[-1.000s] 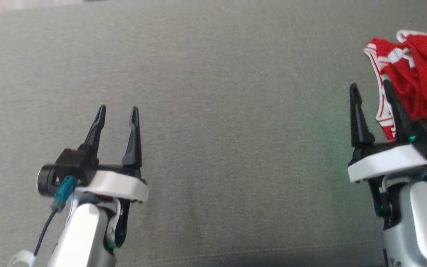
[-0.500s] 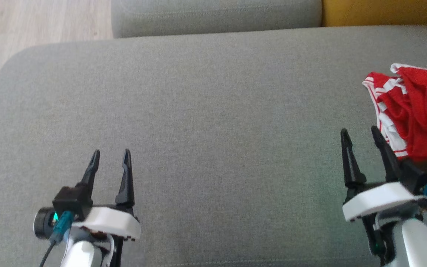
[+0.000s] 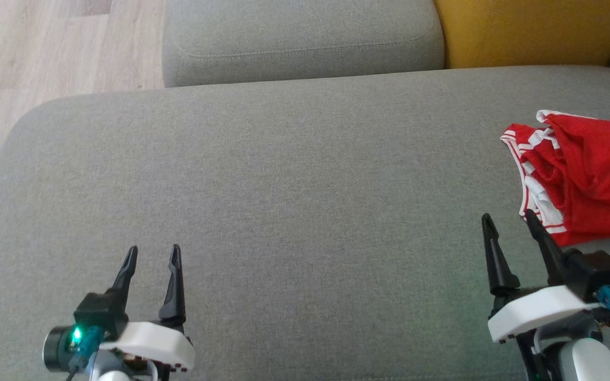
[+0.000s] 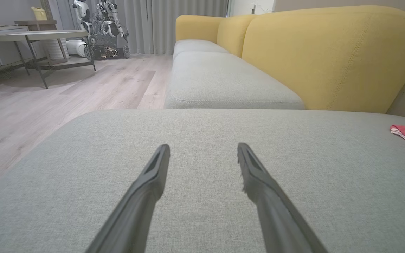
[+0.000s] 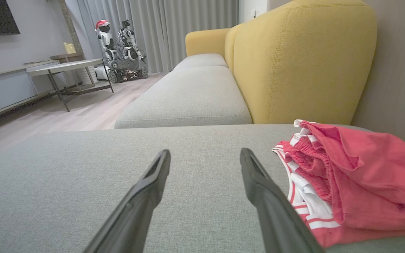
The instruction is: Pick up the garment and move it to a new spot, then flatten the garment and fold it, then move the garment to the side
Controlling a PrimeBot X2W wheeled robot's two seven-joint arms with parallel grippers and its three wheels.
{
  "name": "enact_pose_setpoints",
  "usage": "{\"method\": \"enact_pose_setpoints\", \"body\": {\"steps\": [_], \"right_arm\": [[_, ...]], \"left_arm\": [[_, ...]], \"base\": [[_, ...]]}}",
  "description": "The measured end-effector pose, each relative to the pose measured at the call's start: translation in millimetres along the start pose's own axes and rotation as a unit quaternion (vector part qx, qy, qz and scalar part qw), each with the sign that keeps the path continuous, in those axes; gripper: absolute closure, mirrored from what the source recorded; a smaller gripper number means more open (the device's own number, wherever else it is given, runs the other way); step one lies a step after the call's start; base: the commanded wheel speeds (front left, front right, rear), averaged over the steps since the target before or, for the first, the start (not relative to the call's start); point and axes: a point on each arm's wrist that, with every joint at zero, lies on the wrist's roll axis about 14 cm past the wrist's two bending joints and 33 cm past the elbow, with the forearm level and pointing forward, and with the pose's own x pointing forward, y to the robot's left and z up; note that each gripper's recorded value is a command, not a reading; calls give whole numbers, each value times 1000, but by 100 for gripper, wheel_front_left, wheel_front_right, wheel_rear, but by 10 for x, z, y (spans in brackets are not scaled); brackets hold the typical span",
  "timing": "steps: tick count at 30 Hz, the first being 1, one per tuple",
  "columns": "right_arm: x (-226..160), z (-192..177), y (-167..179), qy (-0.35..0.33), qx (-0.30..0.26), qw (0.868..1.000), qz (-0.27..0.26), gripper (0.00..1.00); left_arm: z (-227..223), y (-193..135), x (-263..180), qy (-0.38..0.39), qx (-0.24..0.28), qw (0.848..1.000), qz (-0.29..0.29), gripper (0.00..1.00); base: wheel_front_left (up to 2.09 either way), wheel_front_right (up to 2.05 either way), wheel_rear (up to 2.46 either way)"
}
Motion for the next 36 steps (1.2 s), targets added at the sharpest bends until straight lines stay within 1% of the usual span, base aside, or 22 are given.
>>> {"method": "enact_pose_setpoints", "body": {"steps": [9,16,36], "right_arm": [[3,42,10,-4,-1,1000,2,0],[-30,-28,3,7,0,1000,0,0],[29,-28,63,10,0,1000,10,0]], "left_arm": [[9,23,-16,-1,0,1000,3,0],[-5,39,-19,2,-2,1000,5,0],[-70,94,-38,13,-7,1000,14,0]], "base": [[0,0,0],[0,0,0],[0,0,0]]}}
